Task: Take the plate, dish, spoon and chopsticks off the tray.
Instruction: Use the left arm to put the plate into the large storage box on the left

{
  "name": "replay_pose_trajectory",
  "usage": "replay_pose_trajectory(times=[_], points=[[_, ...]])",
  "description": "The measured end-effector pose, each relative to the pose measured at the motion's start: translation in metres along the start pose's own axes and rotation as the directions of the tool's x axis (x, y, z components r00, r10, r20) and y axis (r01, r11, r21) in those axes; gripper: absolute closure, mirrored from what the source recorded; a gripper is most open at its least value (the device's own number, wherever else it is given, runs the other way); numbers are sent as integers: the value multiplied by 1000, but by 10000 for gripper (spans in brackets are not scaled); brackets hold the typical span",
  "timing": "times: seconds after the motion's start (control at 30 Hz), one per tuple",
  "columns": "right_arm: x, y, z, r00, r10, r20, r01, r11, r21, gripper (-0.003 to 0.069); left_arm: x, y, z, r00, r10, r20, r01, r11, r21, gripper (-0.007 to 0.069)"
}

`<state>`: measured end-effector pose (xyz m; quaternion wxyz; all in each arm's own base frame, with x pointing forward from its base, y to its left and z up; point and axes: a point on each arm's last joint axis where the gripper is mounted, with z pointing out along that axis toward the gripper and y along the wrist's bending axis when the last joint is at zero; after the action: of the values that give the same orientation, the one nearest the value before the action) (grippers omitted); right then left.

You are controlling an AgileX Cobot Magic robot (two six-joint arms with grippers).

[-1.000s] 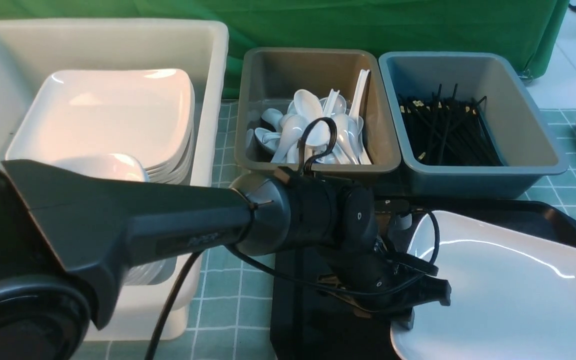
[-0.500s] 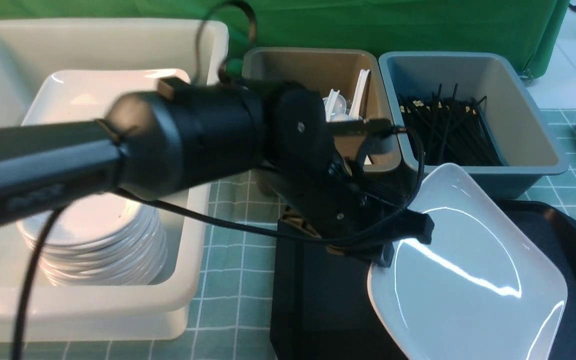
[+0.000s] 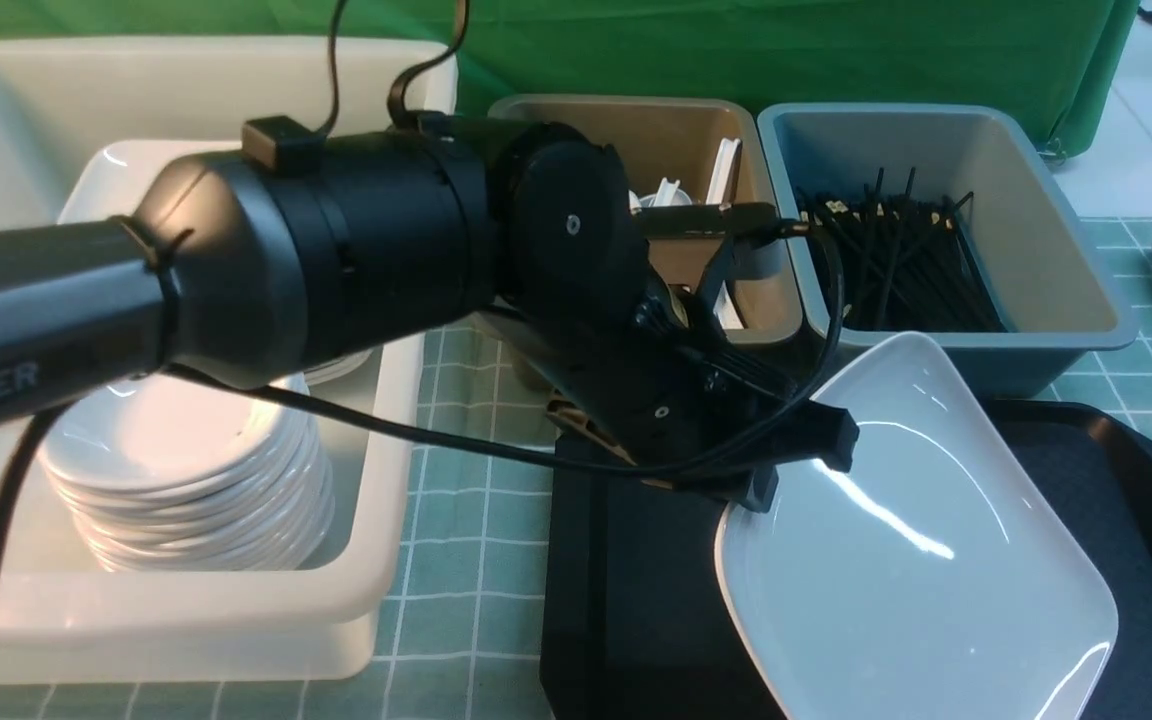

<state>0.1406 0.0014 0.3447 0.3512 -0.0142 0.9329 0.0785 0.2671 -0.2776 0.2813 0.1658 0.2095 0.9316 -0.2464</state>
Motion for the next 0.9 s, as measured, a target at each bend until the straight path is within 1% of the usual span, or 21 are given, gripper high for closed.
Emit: replay_pose_trajectory(times=[0.37, 0.63, 0.77, 0.9], points=[[-1, 0, 0, 1000, -1, 7, 1, 1000, 2, 551, -8, 15, -36, 997, -34, 73, 35, 999, -5, 597], [-1, 0, 0, 1000, -1, 7, 1, 1000, 2, 542, -8, 14, -45, 997, -1, 79, 3, 1000, -23, 596], [-1, 0, 0, 1000, -1, 7, 1, 1000, 2, 541, -17, 14, -64, 994, 3, 110, -1, 1000, -21, 596], [-1, 0, 0, 1000, -1, 7, 1, 1000, 2, 541, -32, 26, -92, 987, -24, 160, 29, 999, -32, 596]])
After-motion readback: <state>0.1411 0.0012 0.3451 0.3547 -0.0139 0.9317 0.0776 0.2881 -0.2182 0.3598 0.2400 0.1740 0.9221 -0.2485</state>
